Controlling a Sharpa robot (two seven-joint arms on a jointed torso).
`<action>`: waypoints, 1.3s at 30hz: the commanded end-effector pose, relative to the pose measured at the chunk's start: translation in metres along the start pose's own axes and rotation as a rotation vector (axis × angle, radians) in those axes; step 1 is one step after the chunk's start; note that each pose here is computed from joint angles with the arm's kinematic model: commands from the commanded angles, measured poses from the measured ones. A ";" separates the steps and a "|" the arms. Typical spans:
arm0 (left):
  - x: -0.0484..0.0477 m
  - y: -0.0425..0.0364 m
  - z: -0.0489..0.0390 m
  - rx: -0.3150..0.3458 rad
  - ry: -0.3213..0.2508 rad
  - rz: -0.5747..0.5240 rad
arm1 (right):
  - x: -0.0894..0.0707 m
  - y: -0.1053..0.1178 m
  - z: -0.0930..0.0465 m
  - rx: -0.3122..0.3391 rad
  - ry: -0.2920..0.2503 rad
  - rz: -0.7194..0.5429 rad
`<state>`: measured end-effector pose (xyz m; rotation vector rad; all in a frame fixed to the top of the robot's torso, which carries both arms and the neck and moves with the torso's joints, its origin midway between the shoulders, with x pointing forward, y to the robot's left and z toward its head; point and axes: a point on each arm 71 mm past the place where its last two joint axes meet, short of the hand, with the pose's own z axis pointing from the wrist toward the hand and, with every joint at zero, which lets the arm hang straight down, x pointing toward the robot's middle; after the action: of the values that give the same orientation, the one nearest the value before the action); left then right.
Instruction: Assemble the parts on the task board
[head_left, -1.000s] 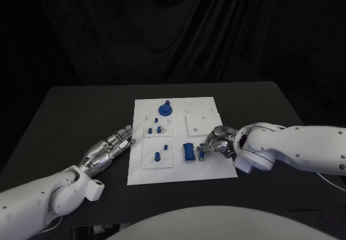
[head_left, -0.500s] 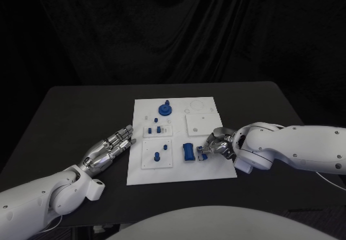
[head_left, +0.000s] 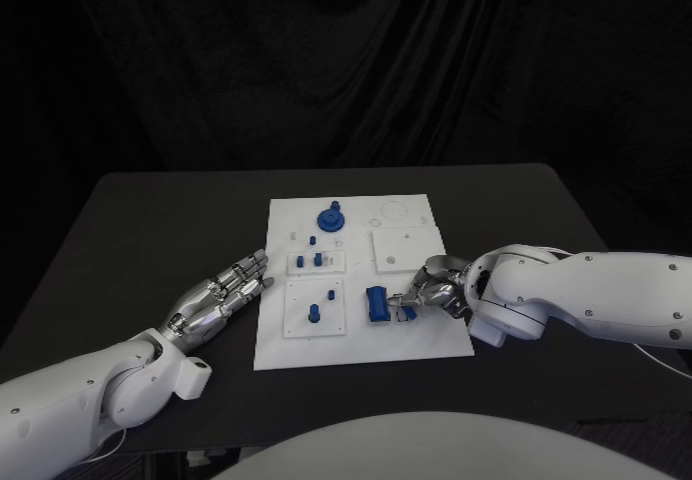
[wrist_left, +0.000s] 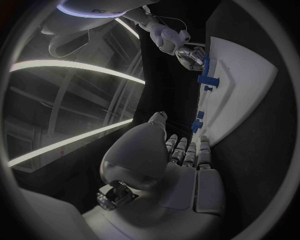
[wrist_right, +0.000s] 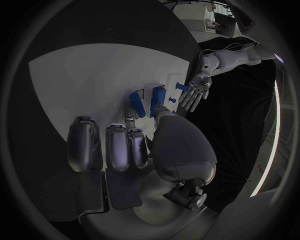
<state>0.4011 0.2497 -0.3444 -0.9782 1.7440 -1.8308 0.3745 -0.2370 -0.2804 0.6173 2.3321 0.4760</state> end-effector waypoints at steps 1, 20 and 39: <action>0.0018 0.0017 -0.0002 0.008 0.008 -0.014 | 0.005 0.001 0.000 -0.008 0.024 -0.026; 0.0020 0.0033 -0.0003 -0.002 0.011 -0.018 | 0.004 -0.002 0.000 0.008 0.029 -0.064; 0.0027 0.0052 -0.0008 -0.008 0.015 -0.024 | 0.000 -0.001 0.000 -0.026 -0.019 -0.045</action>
<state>0.4006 0.2491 -0.3461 -0.9834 1.7446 -1.8434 0.3741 -0.2372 -0.2817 0.5525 2.3387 0.4655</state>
